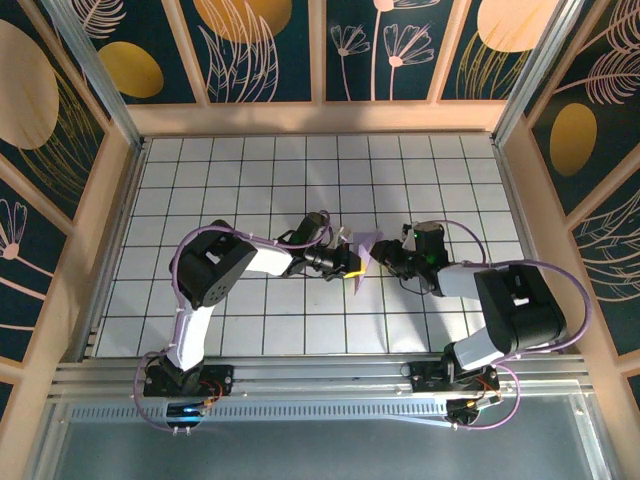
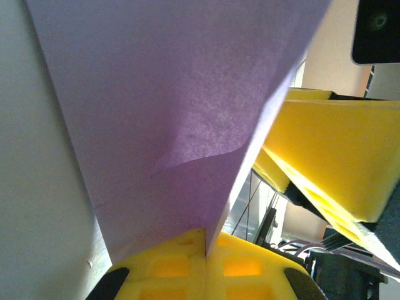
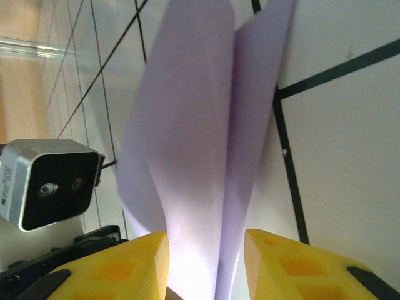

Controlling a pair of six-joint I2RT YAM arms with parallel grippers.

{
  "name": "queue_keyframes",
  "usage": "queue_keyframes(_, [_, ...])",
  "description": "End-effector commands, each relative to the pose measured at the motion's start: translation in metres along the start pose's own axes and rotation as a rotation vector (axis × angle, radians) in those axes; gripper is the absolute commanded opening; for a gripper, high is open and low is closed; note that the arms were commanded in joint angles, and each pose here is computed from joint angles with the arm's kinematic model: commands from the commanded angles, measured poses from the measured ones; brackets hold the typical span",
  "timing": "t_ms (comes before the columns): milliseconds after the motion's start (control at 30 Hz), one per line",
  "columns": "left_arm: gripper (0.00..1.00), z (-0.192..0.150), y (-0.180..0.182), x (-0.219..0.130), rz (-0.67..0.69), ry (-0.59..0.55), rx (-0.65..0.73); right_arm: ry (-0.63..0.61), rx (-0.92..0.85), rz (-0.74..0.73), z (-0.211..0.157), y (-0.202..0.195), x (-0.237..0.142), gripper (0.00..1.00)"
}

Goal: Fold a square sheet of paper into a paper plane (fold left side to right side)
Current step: Fold the wing for the fifth time at the center of the table.

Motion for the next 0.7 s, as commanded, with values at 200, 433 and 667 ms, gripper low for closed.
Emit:
queue_keyframes(200, [0.0, -0.001, 0.008, 0.003, -0.021, 0.023, -0.03, -0.025, -0.04, 0.03, 0.011, 0.012, 0.007, 0.37])
queue_keyframes(433, [0.0, -0.002, 0.007, 0.003, -0.026, 0.025, -0.031, -0.016, -0.042, 0.023, 0.012, 0.011, 0.013, 0.37])
queue_keyframes(667, [0.0, -0.001, 0.008, 0.004, -0.024, 0.025, -0.036, 0.002, -0.041, 0.0, 0.011, 0.008, 0.019, 0.36])
Point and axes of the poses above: each hand's point on the last joint's axis, 136 mm out from that joint toward the fingers, its own x axis out along the fingers, its own y axis along the line the jaws close on, z = x × y, the point moved 1 cm from there along -x, back along the fingers, and after that the axes turned 3 degrees about -x, right-handed, at the moved point
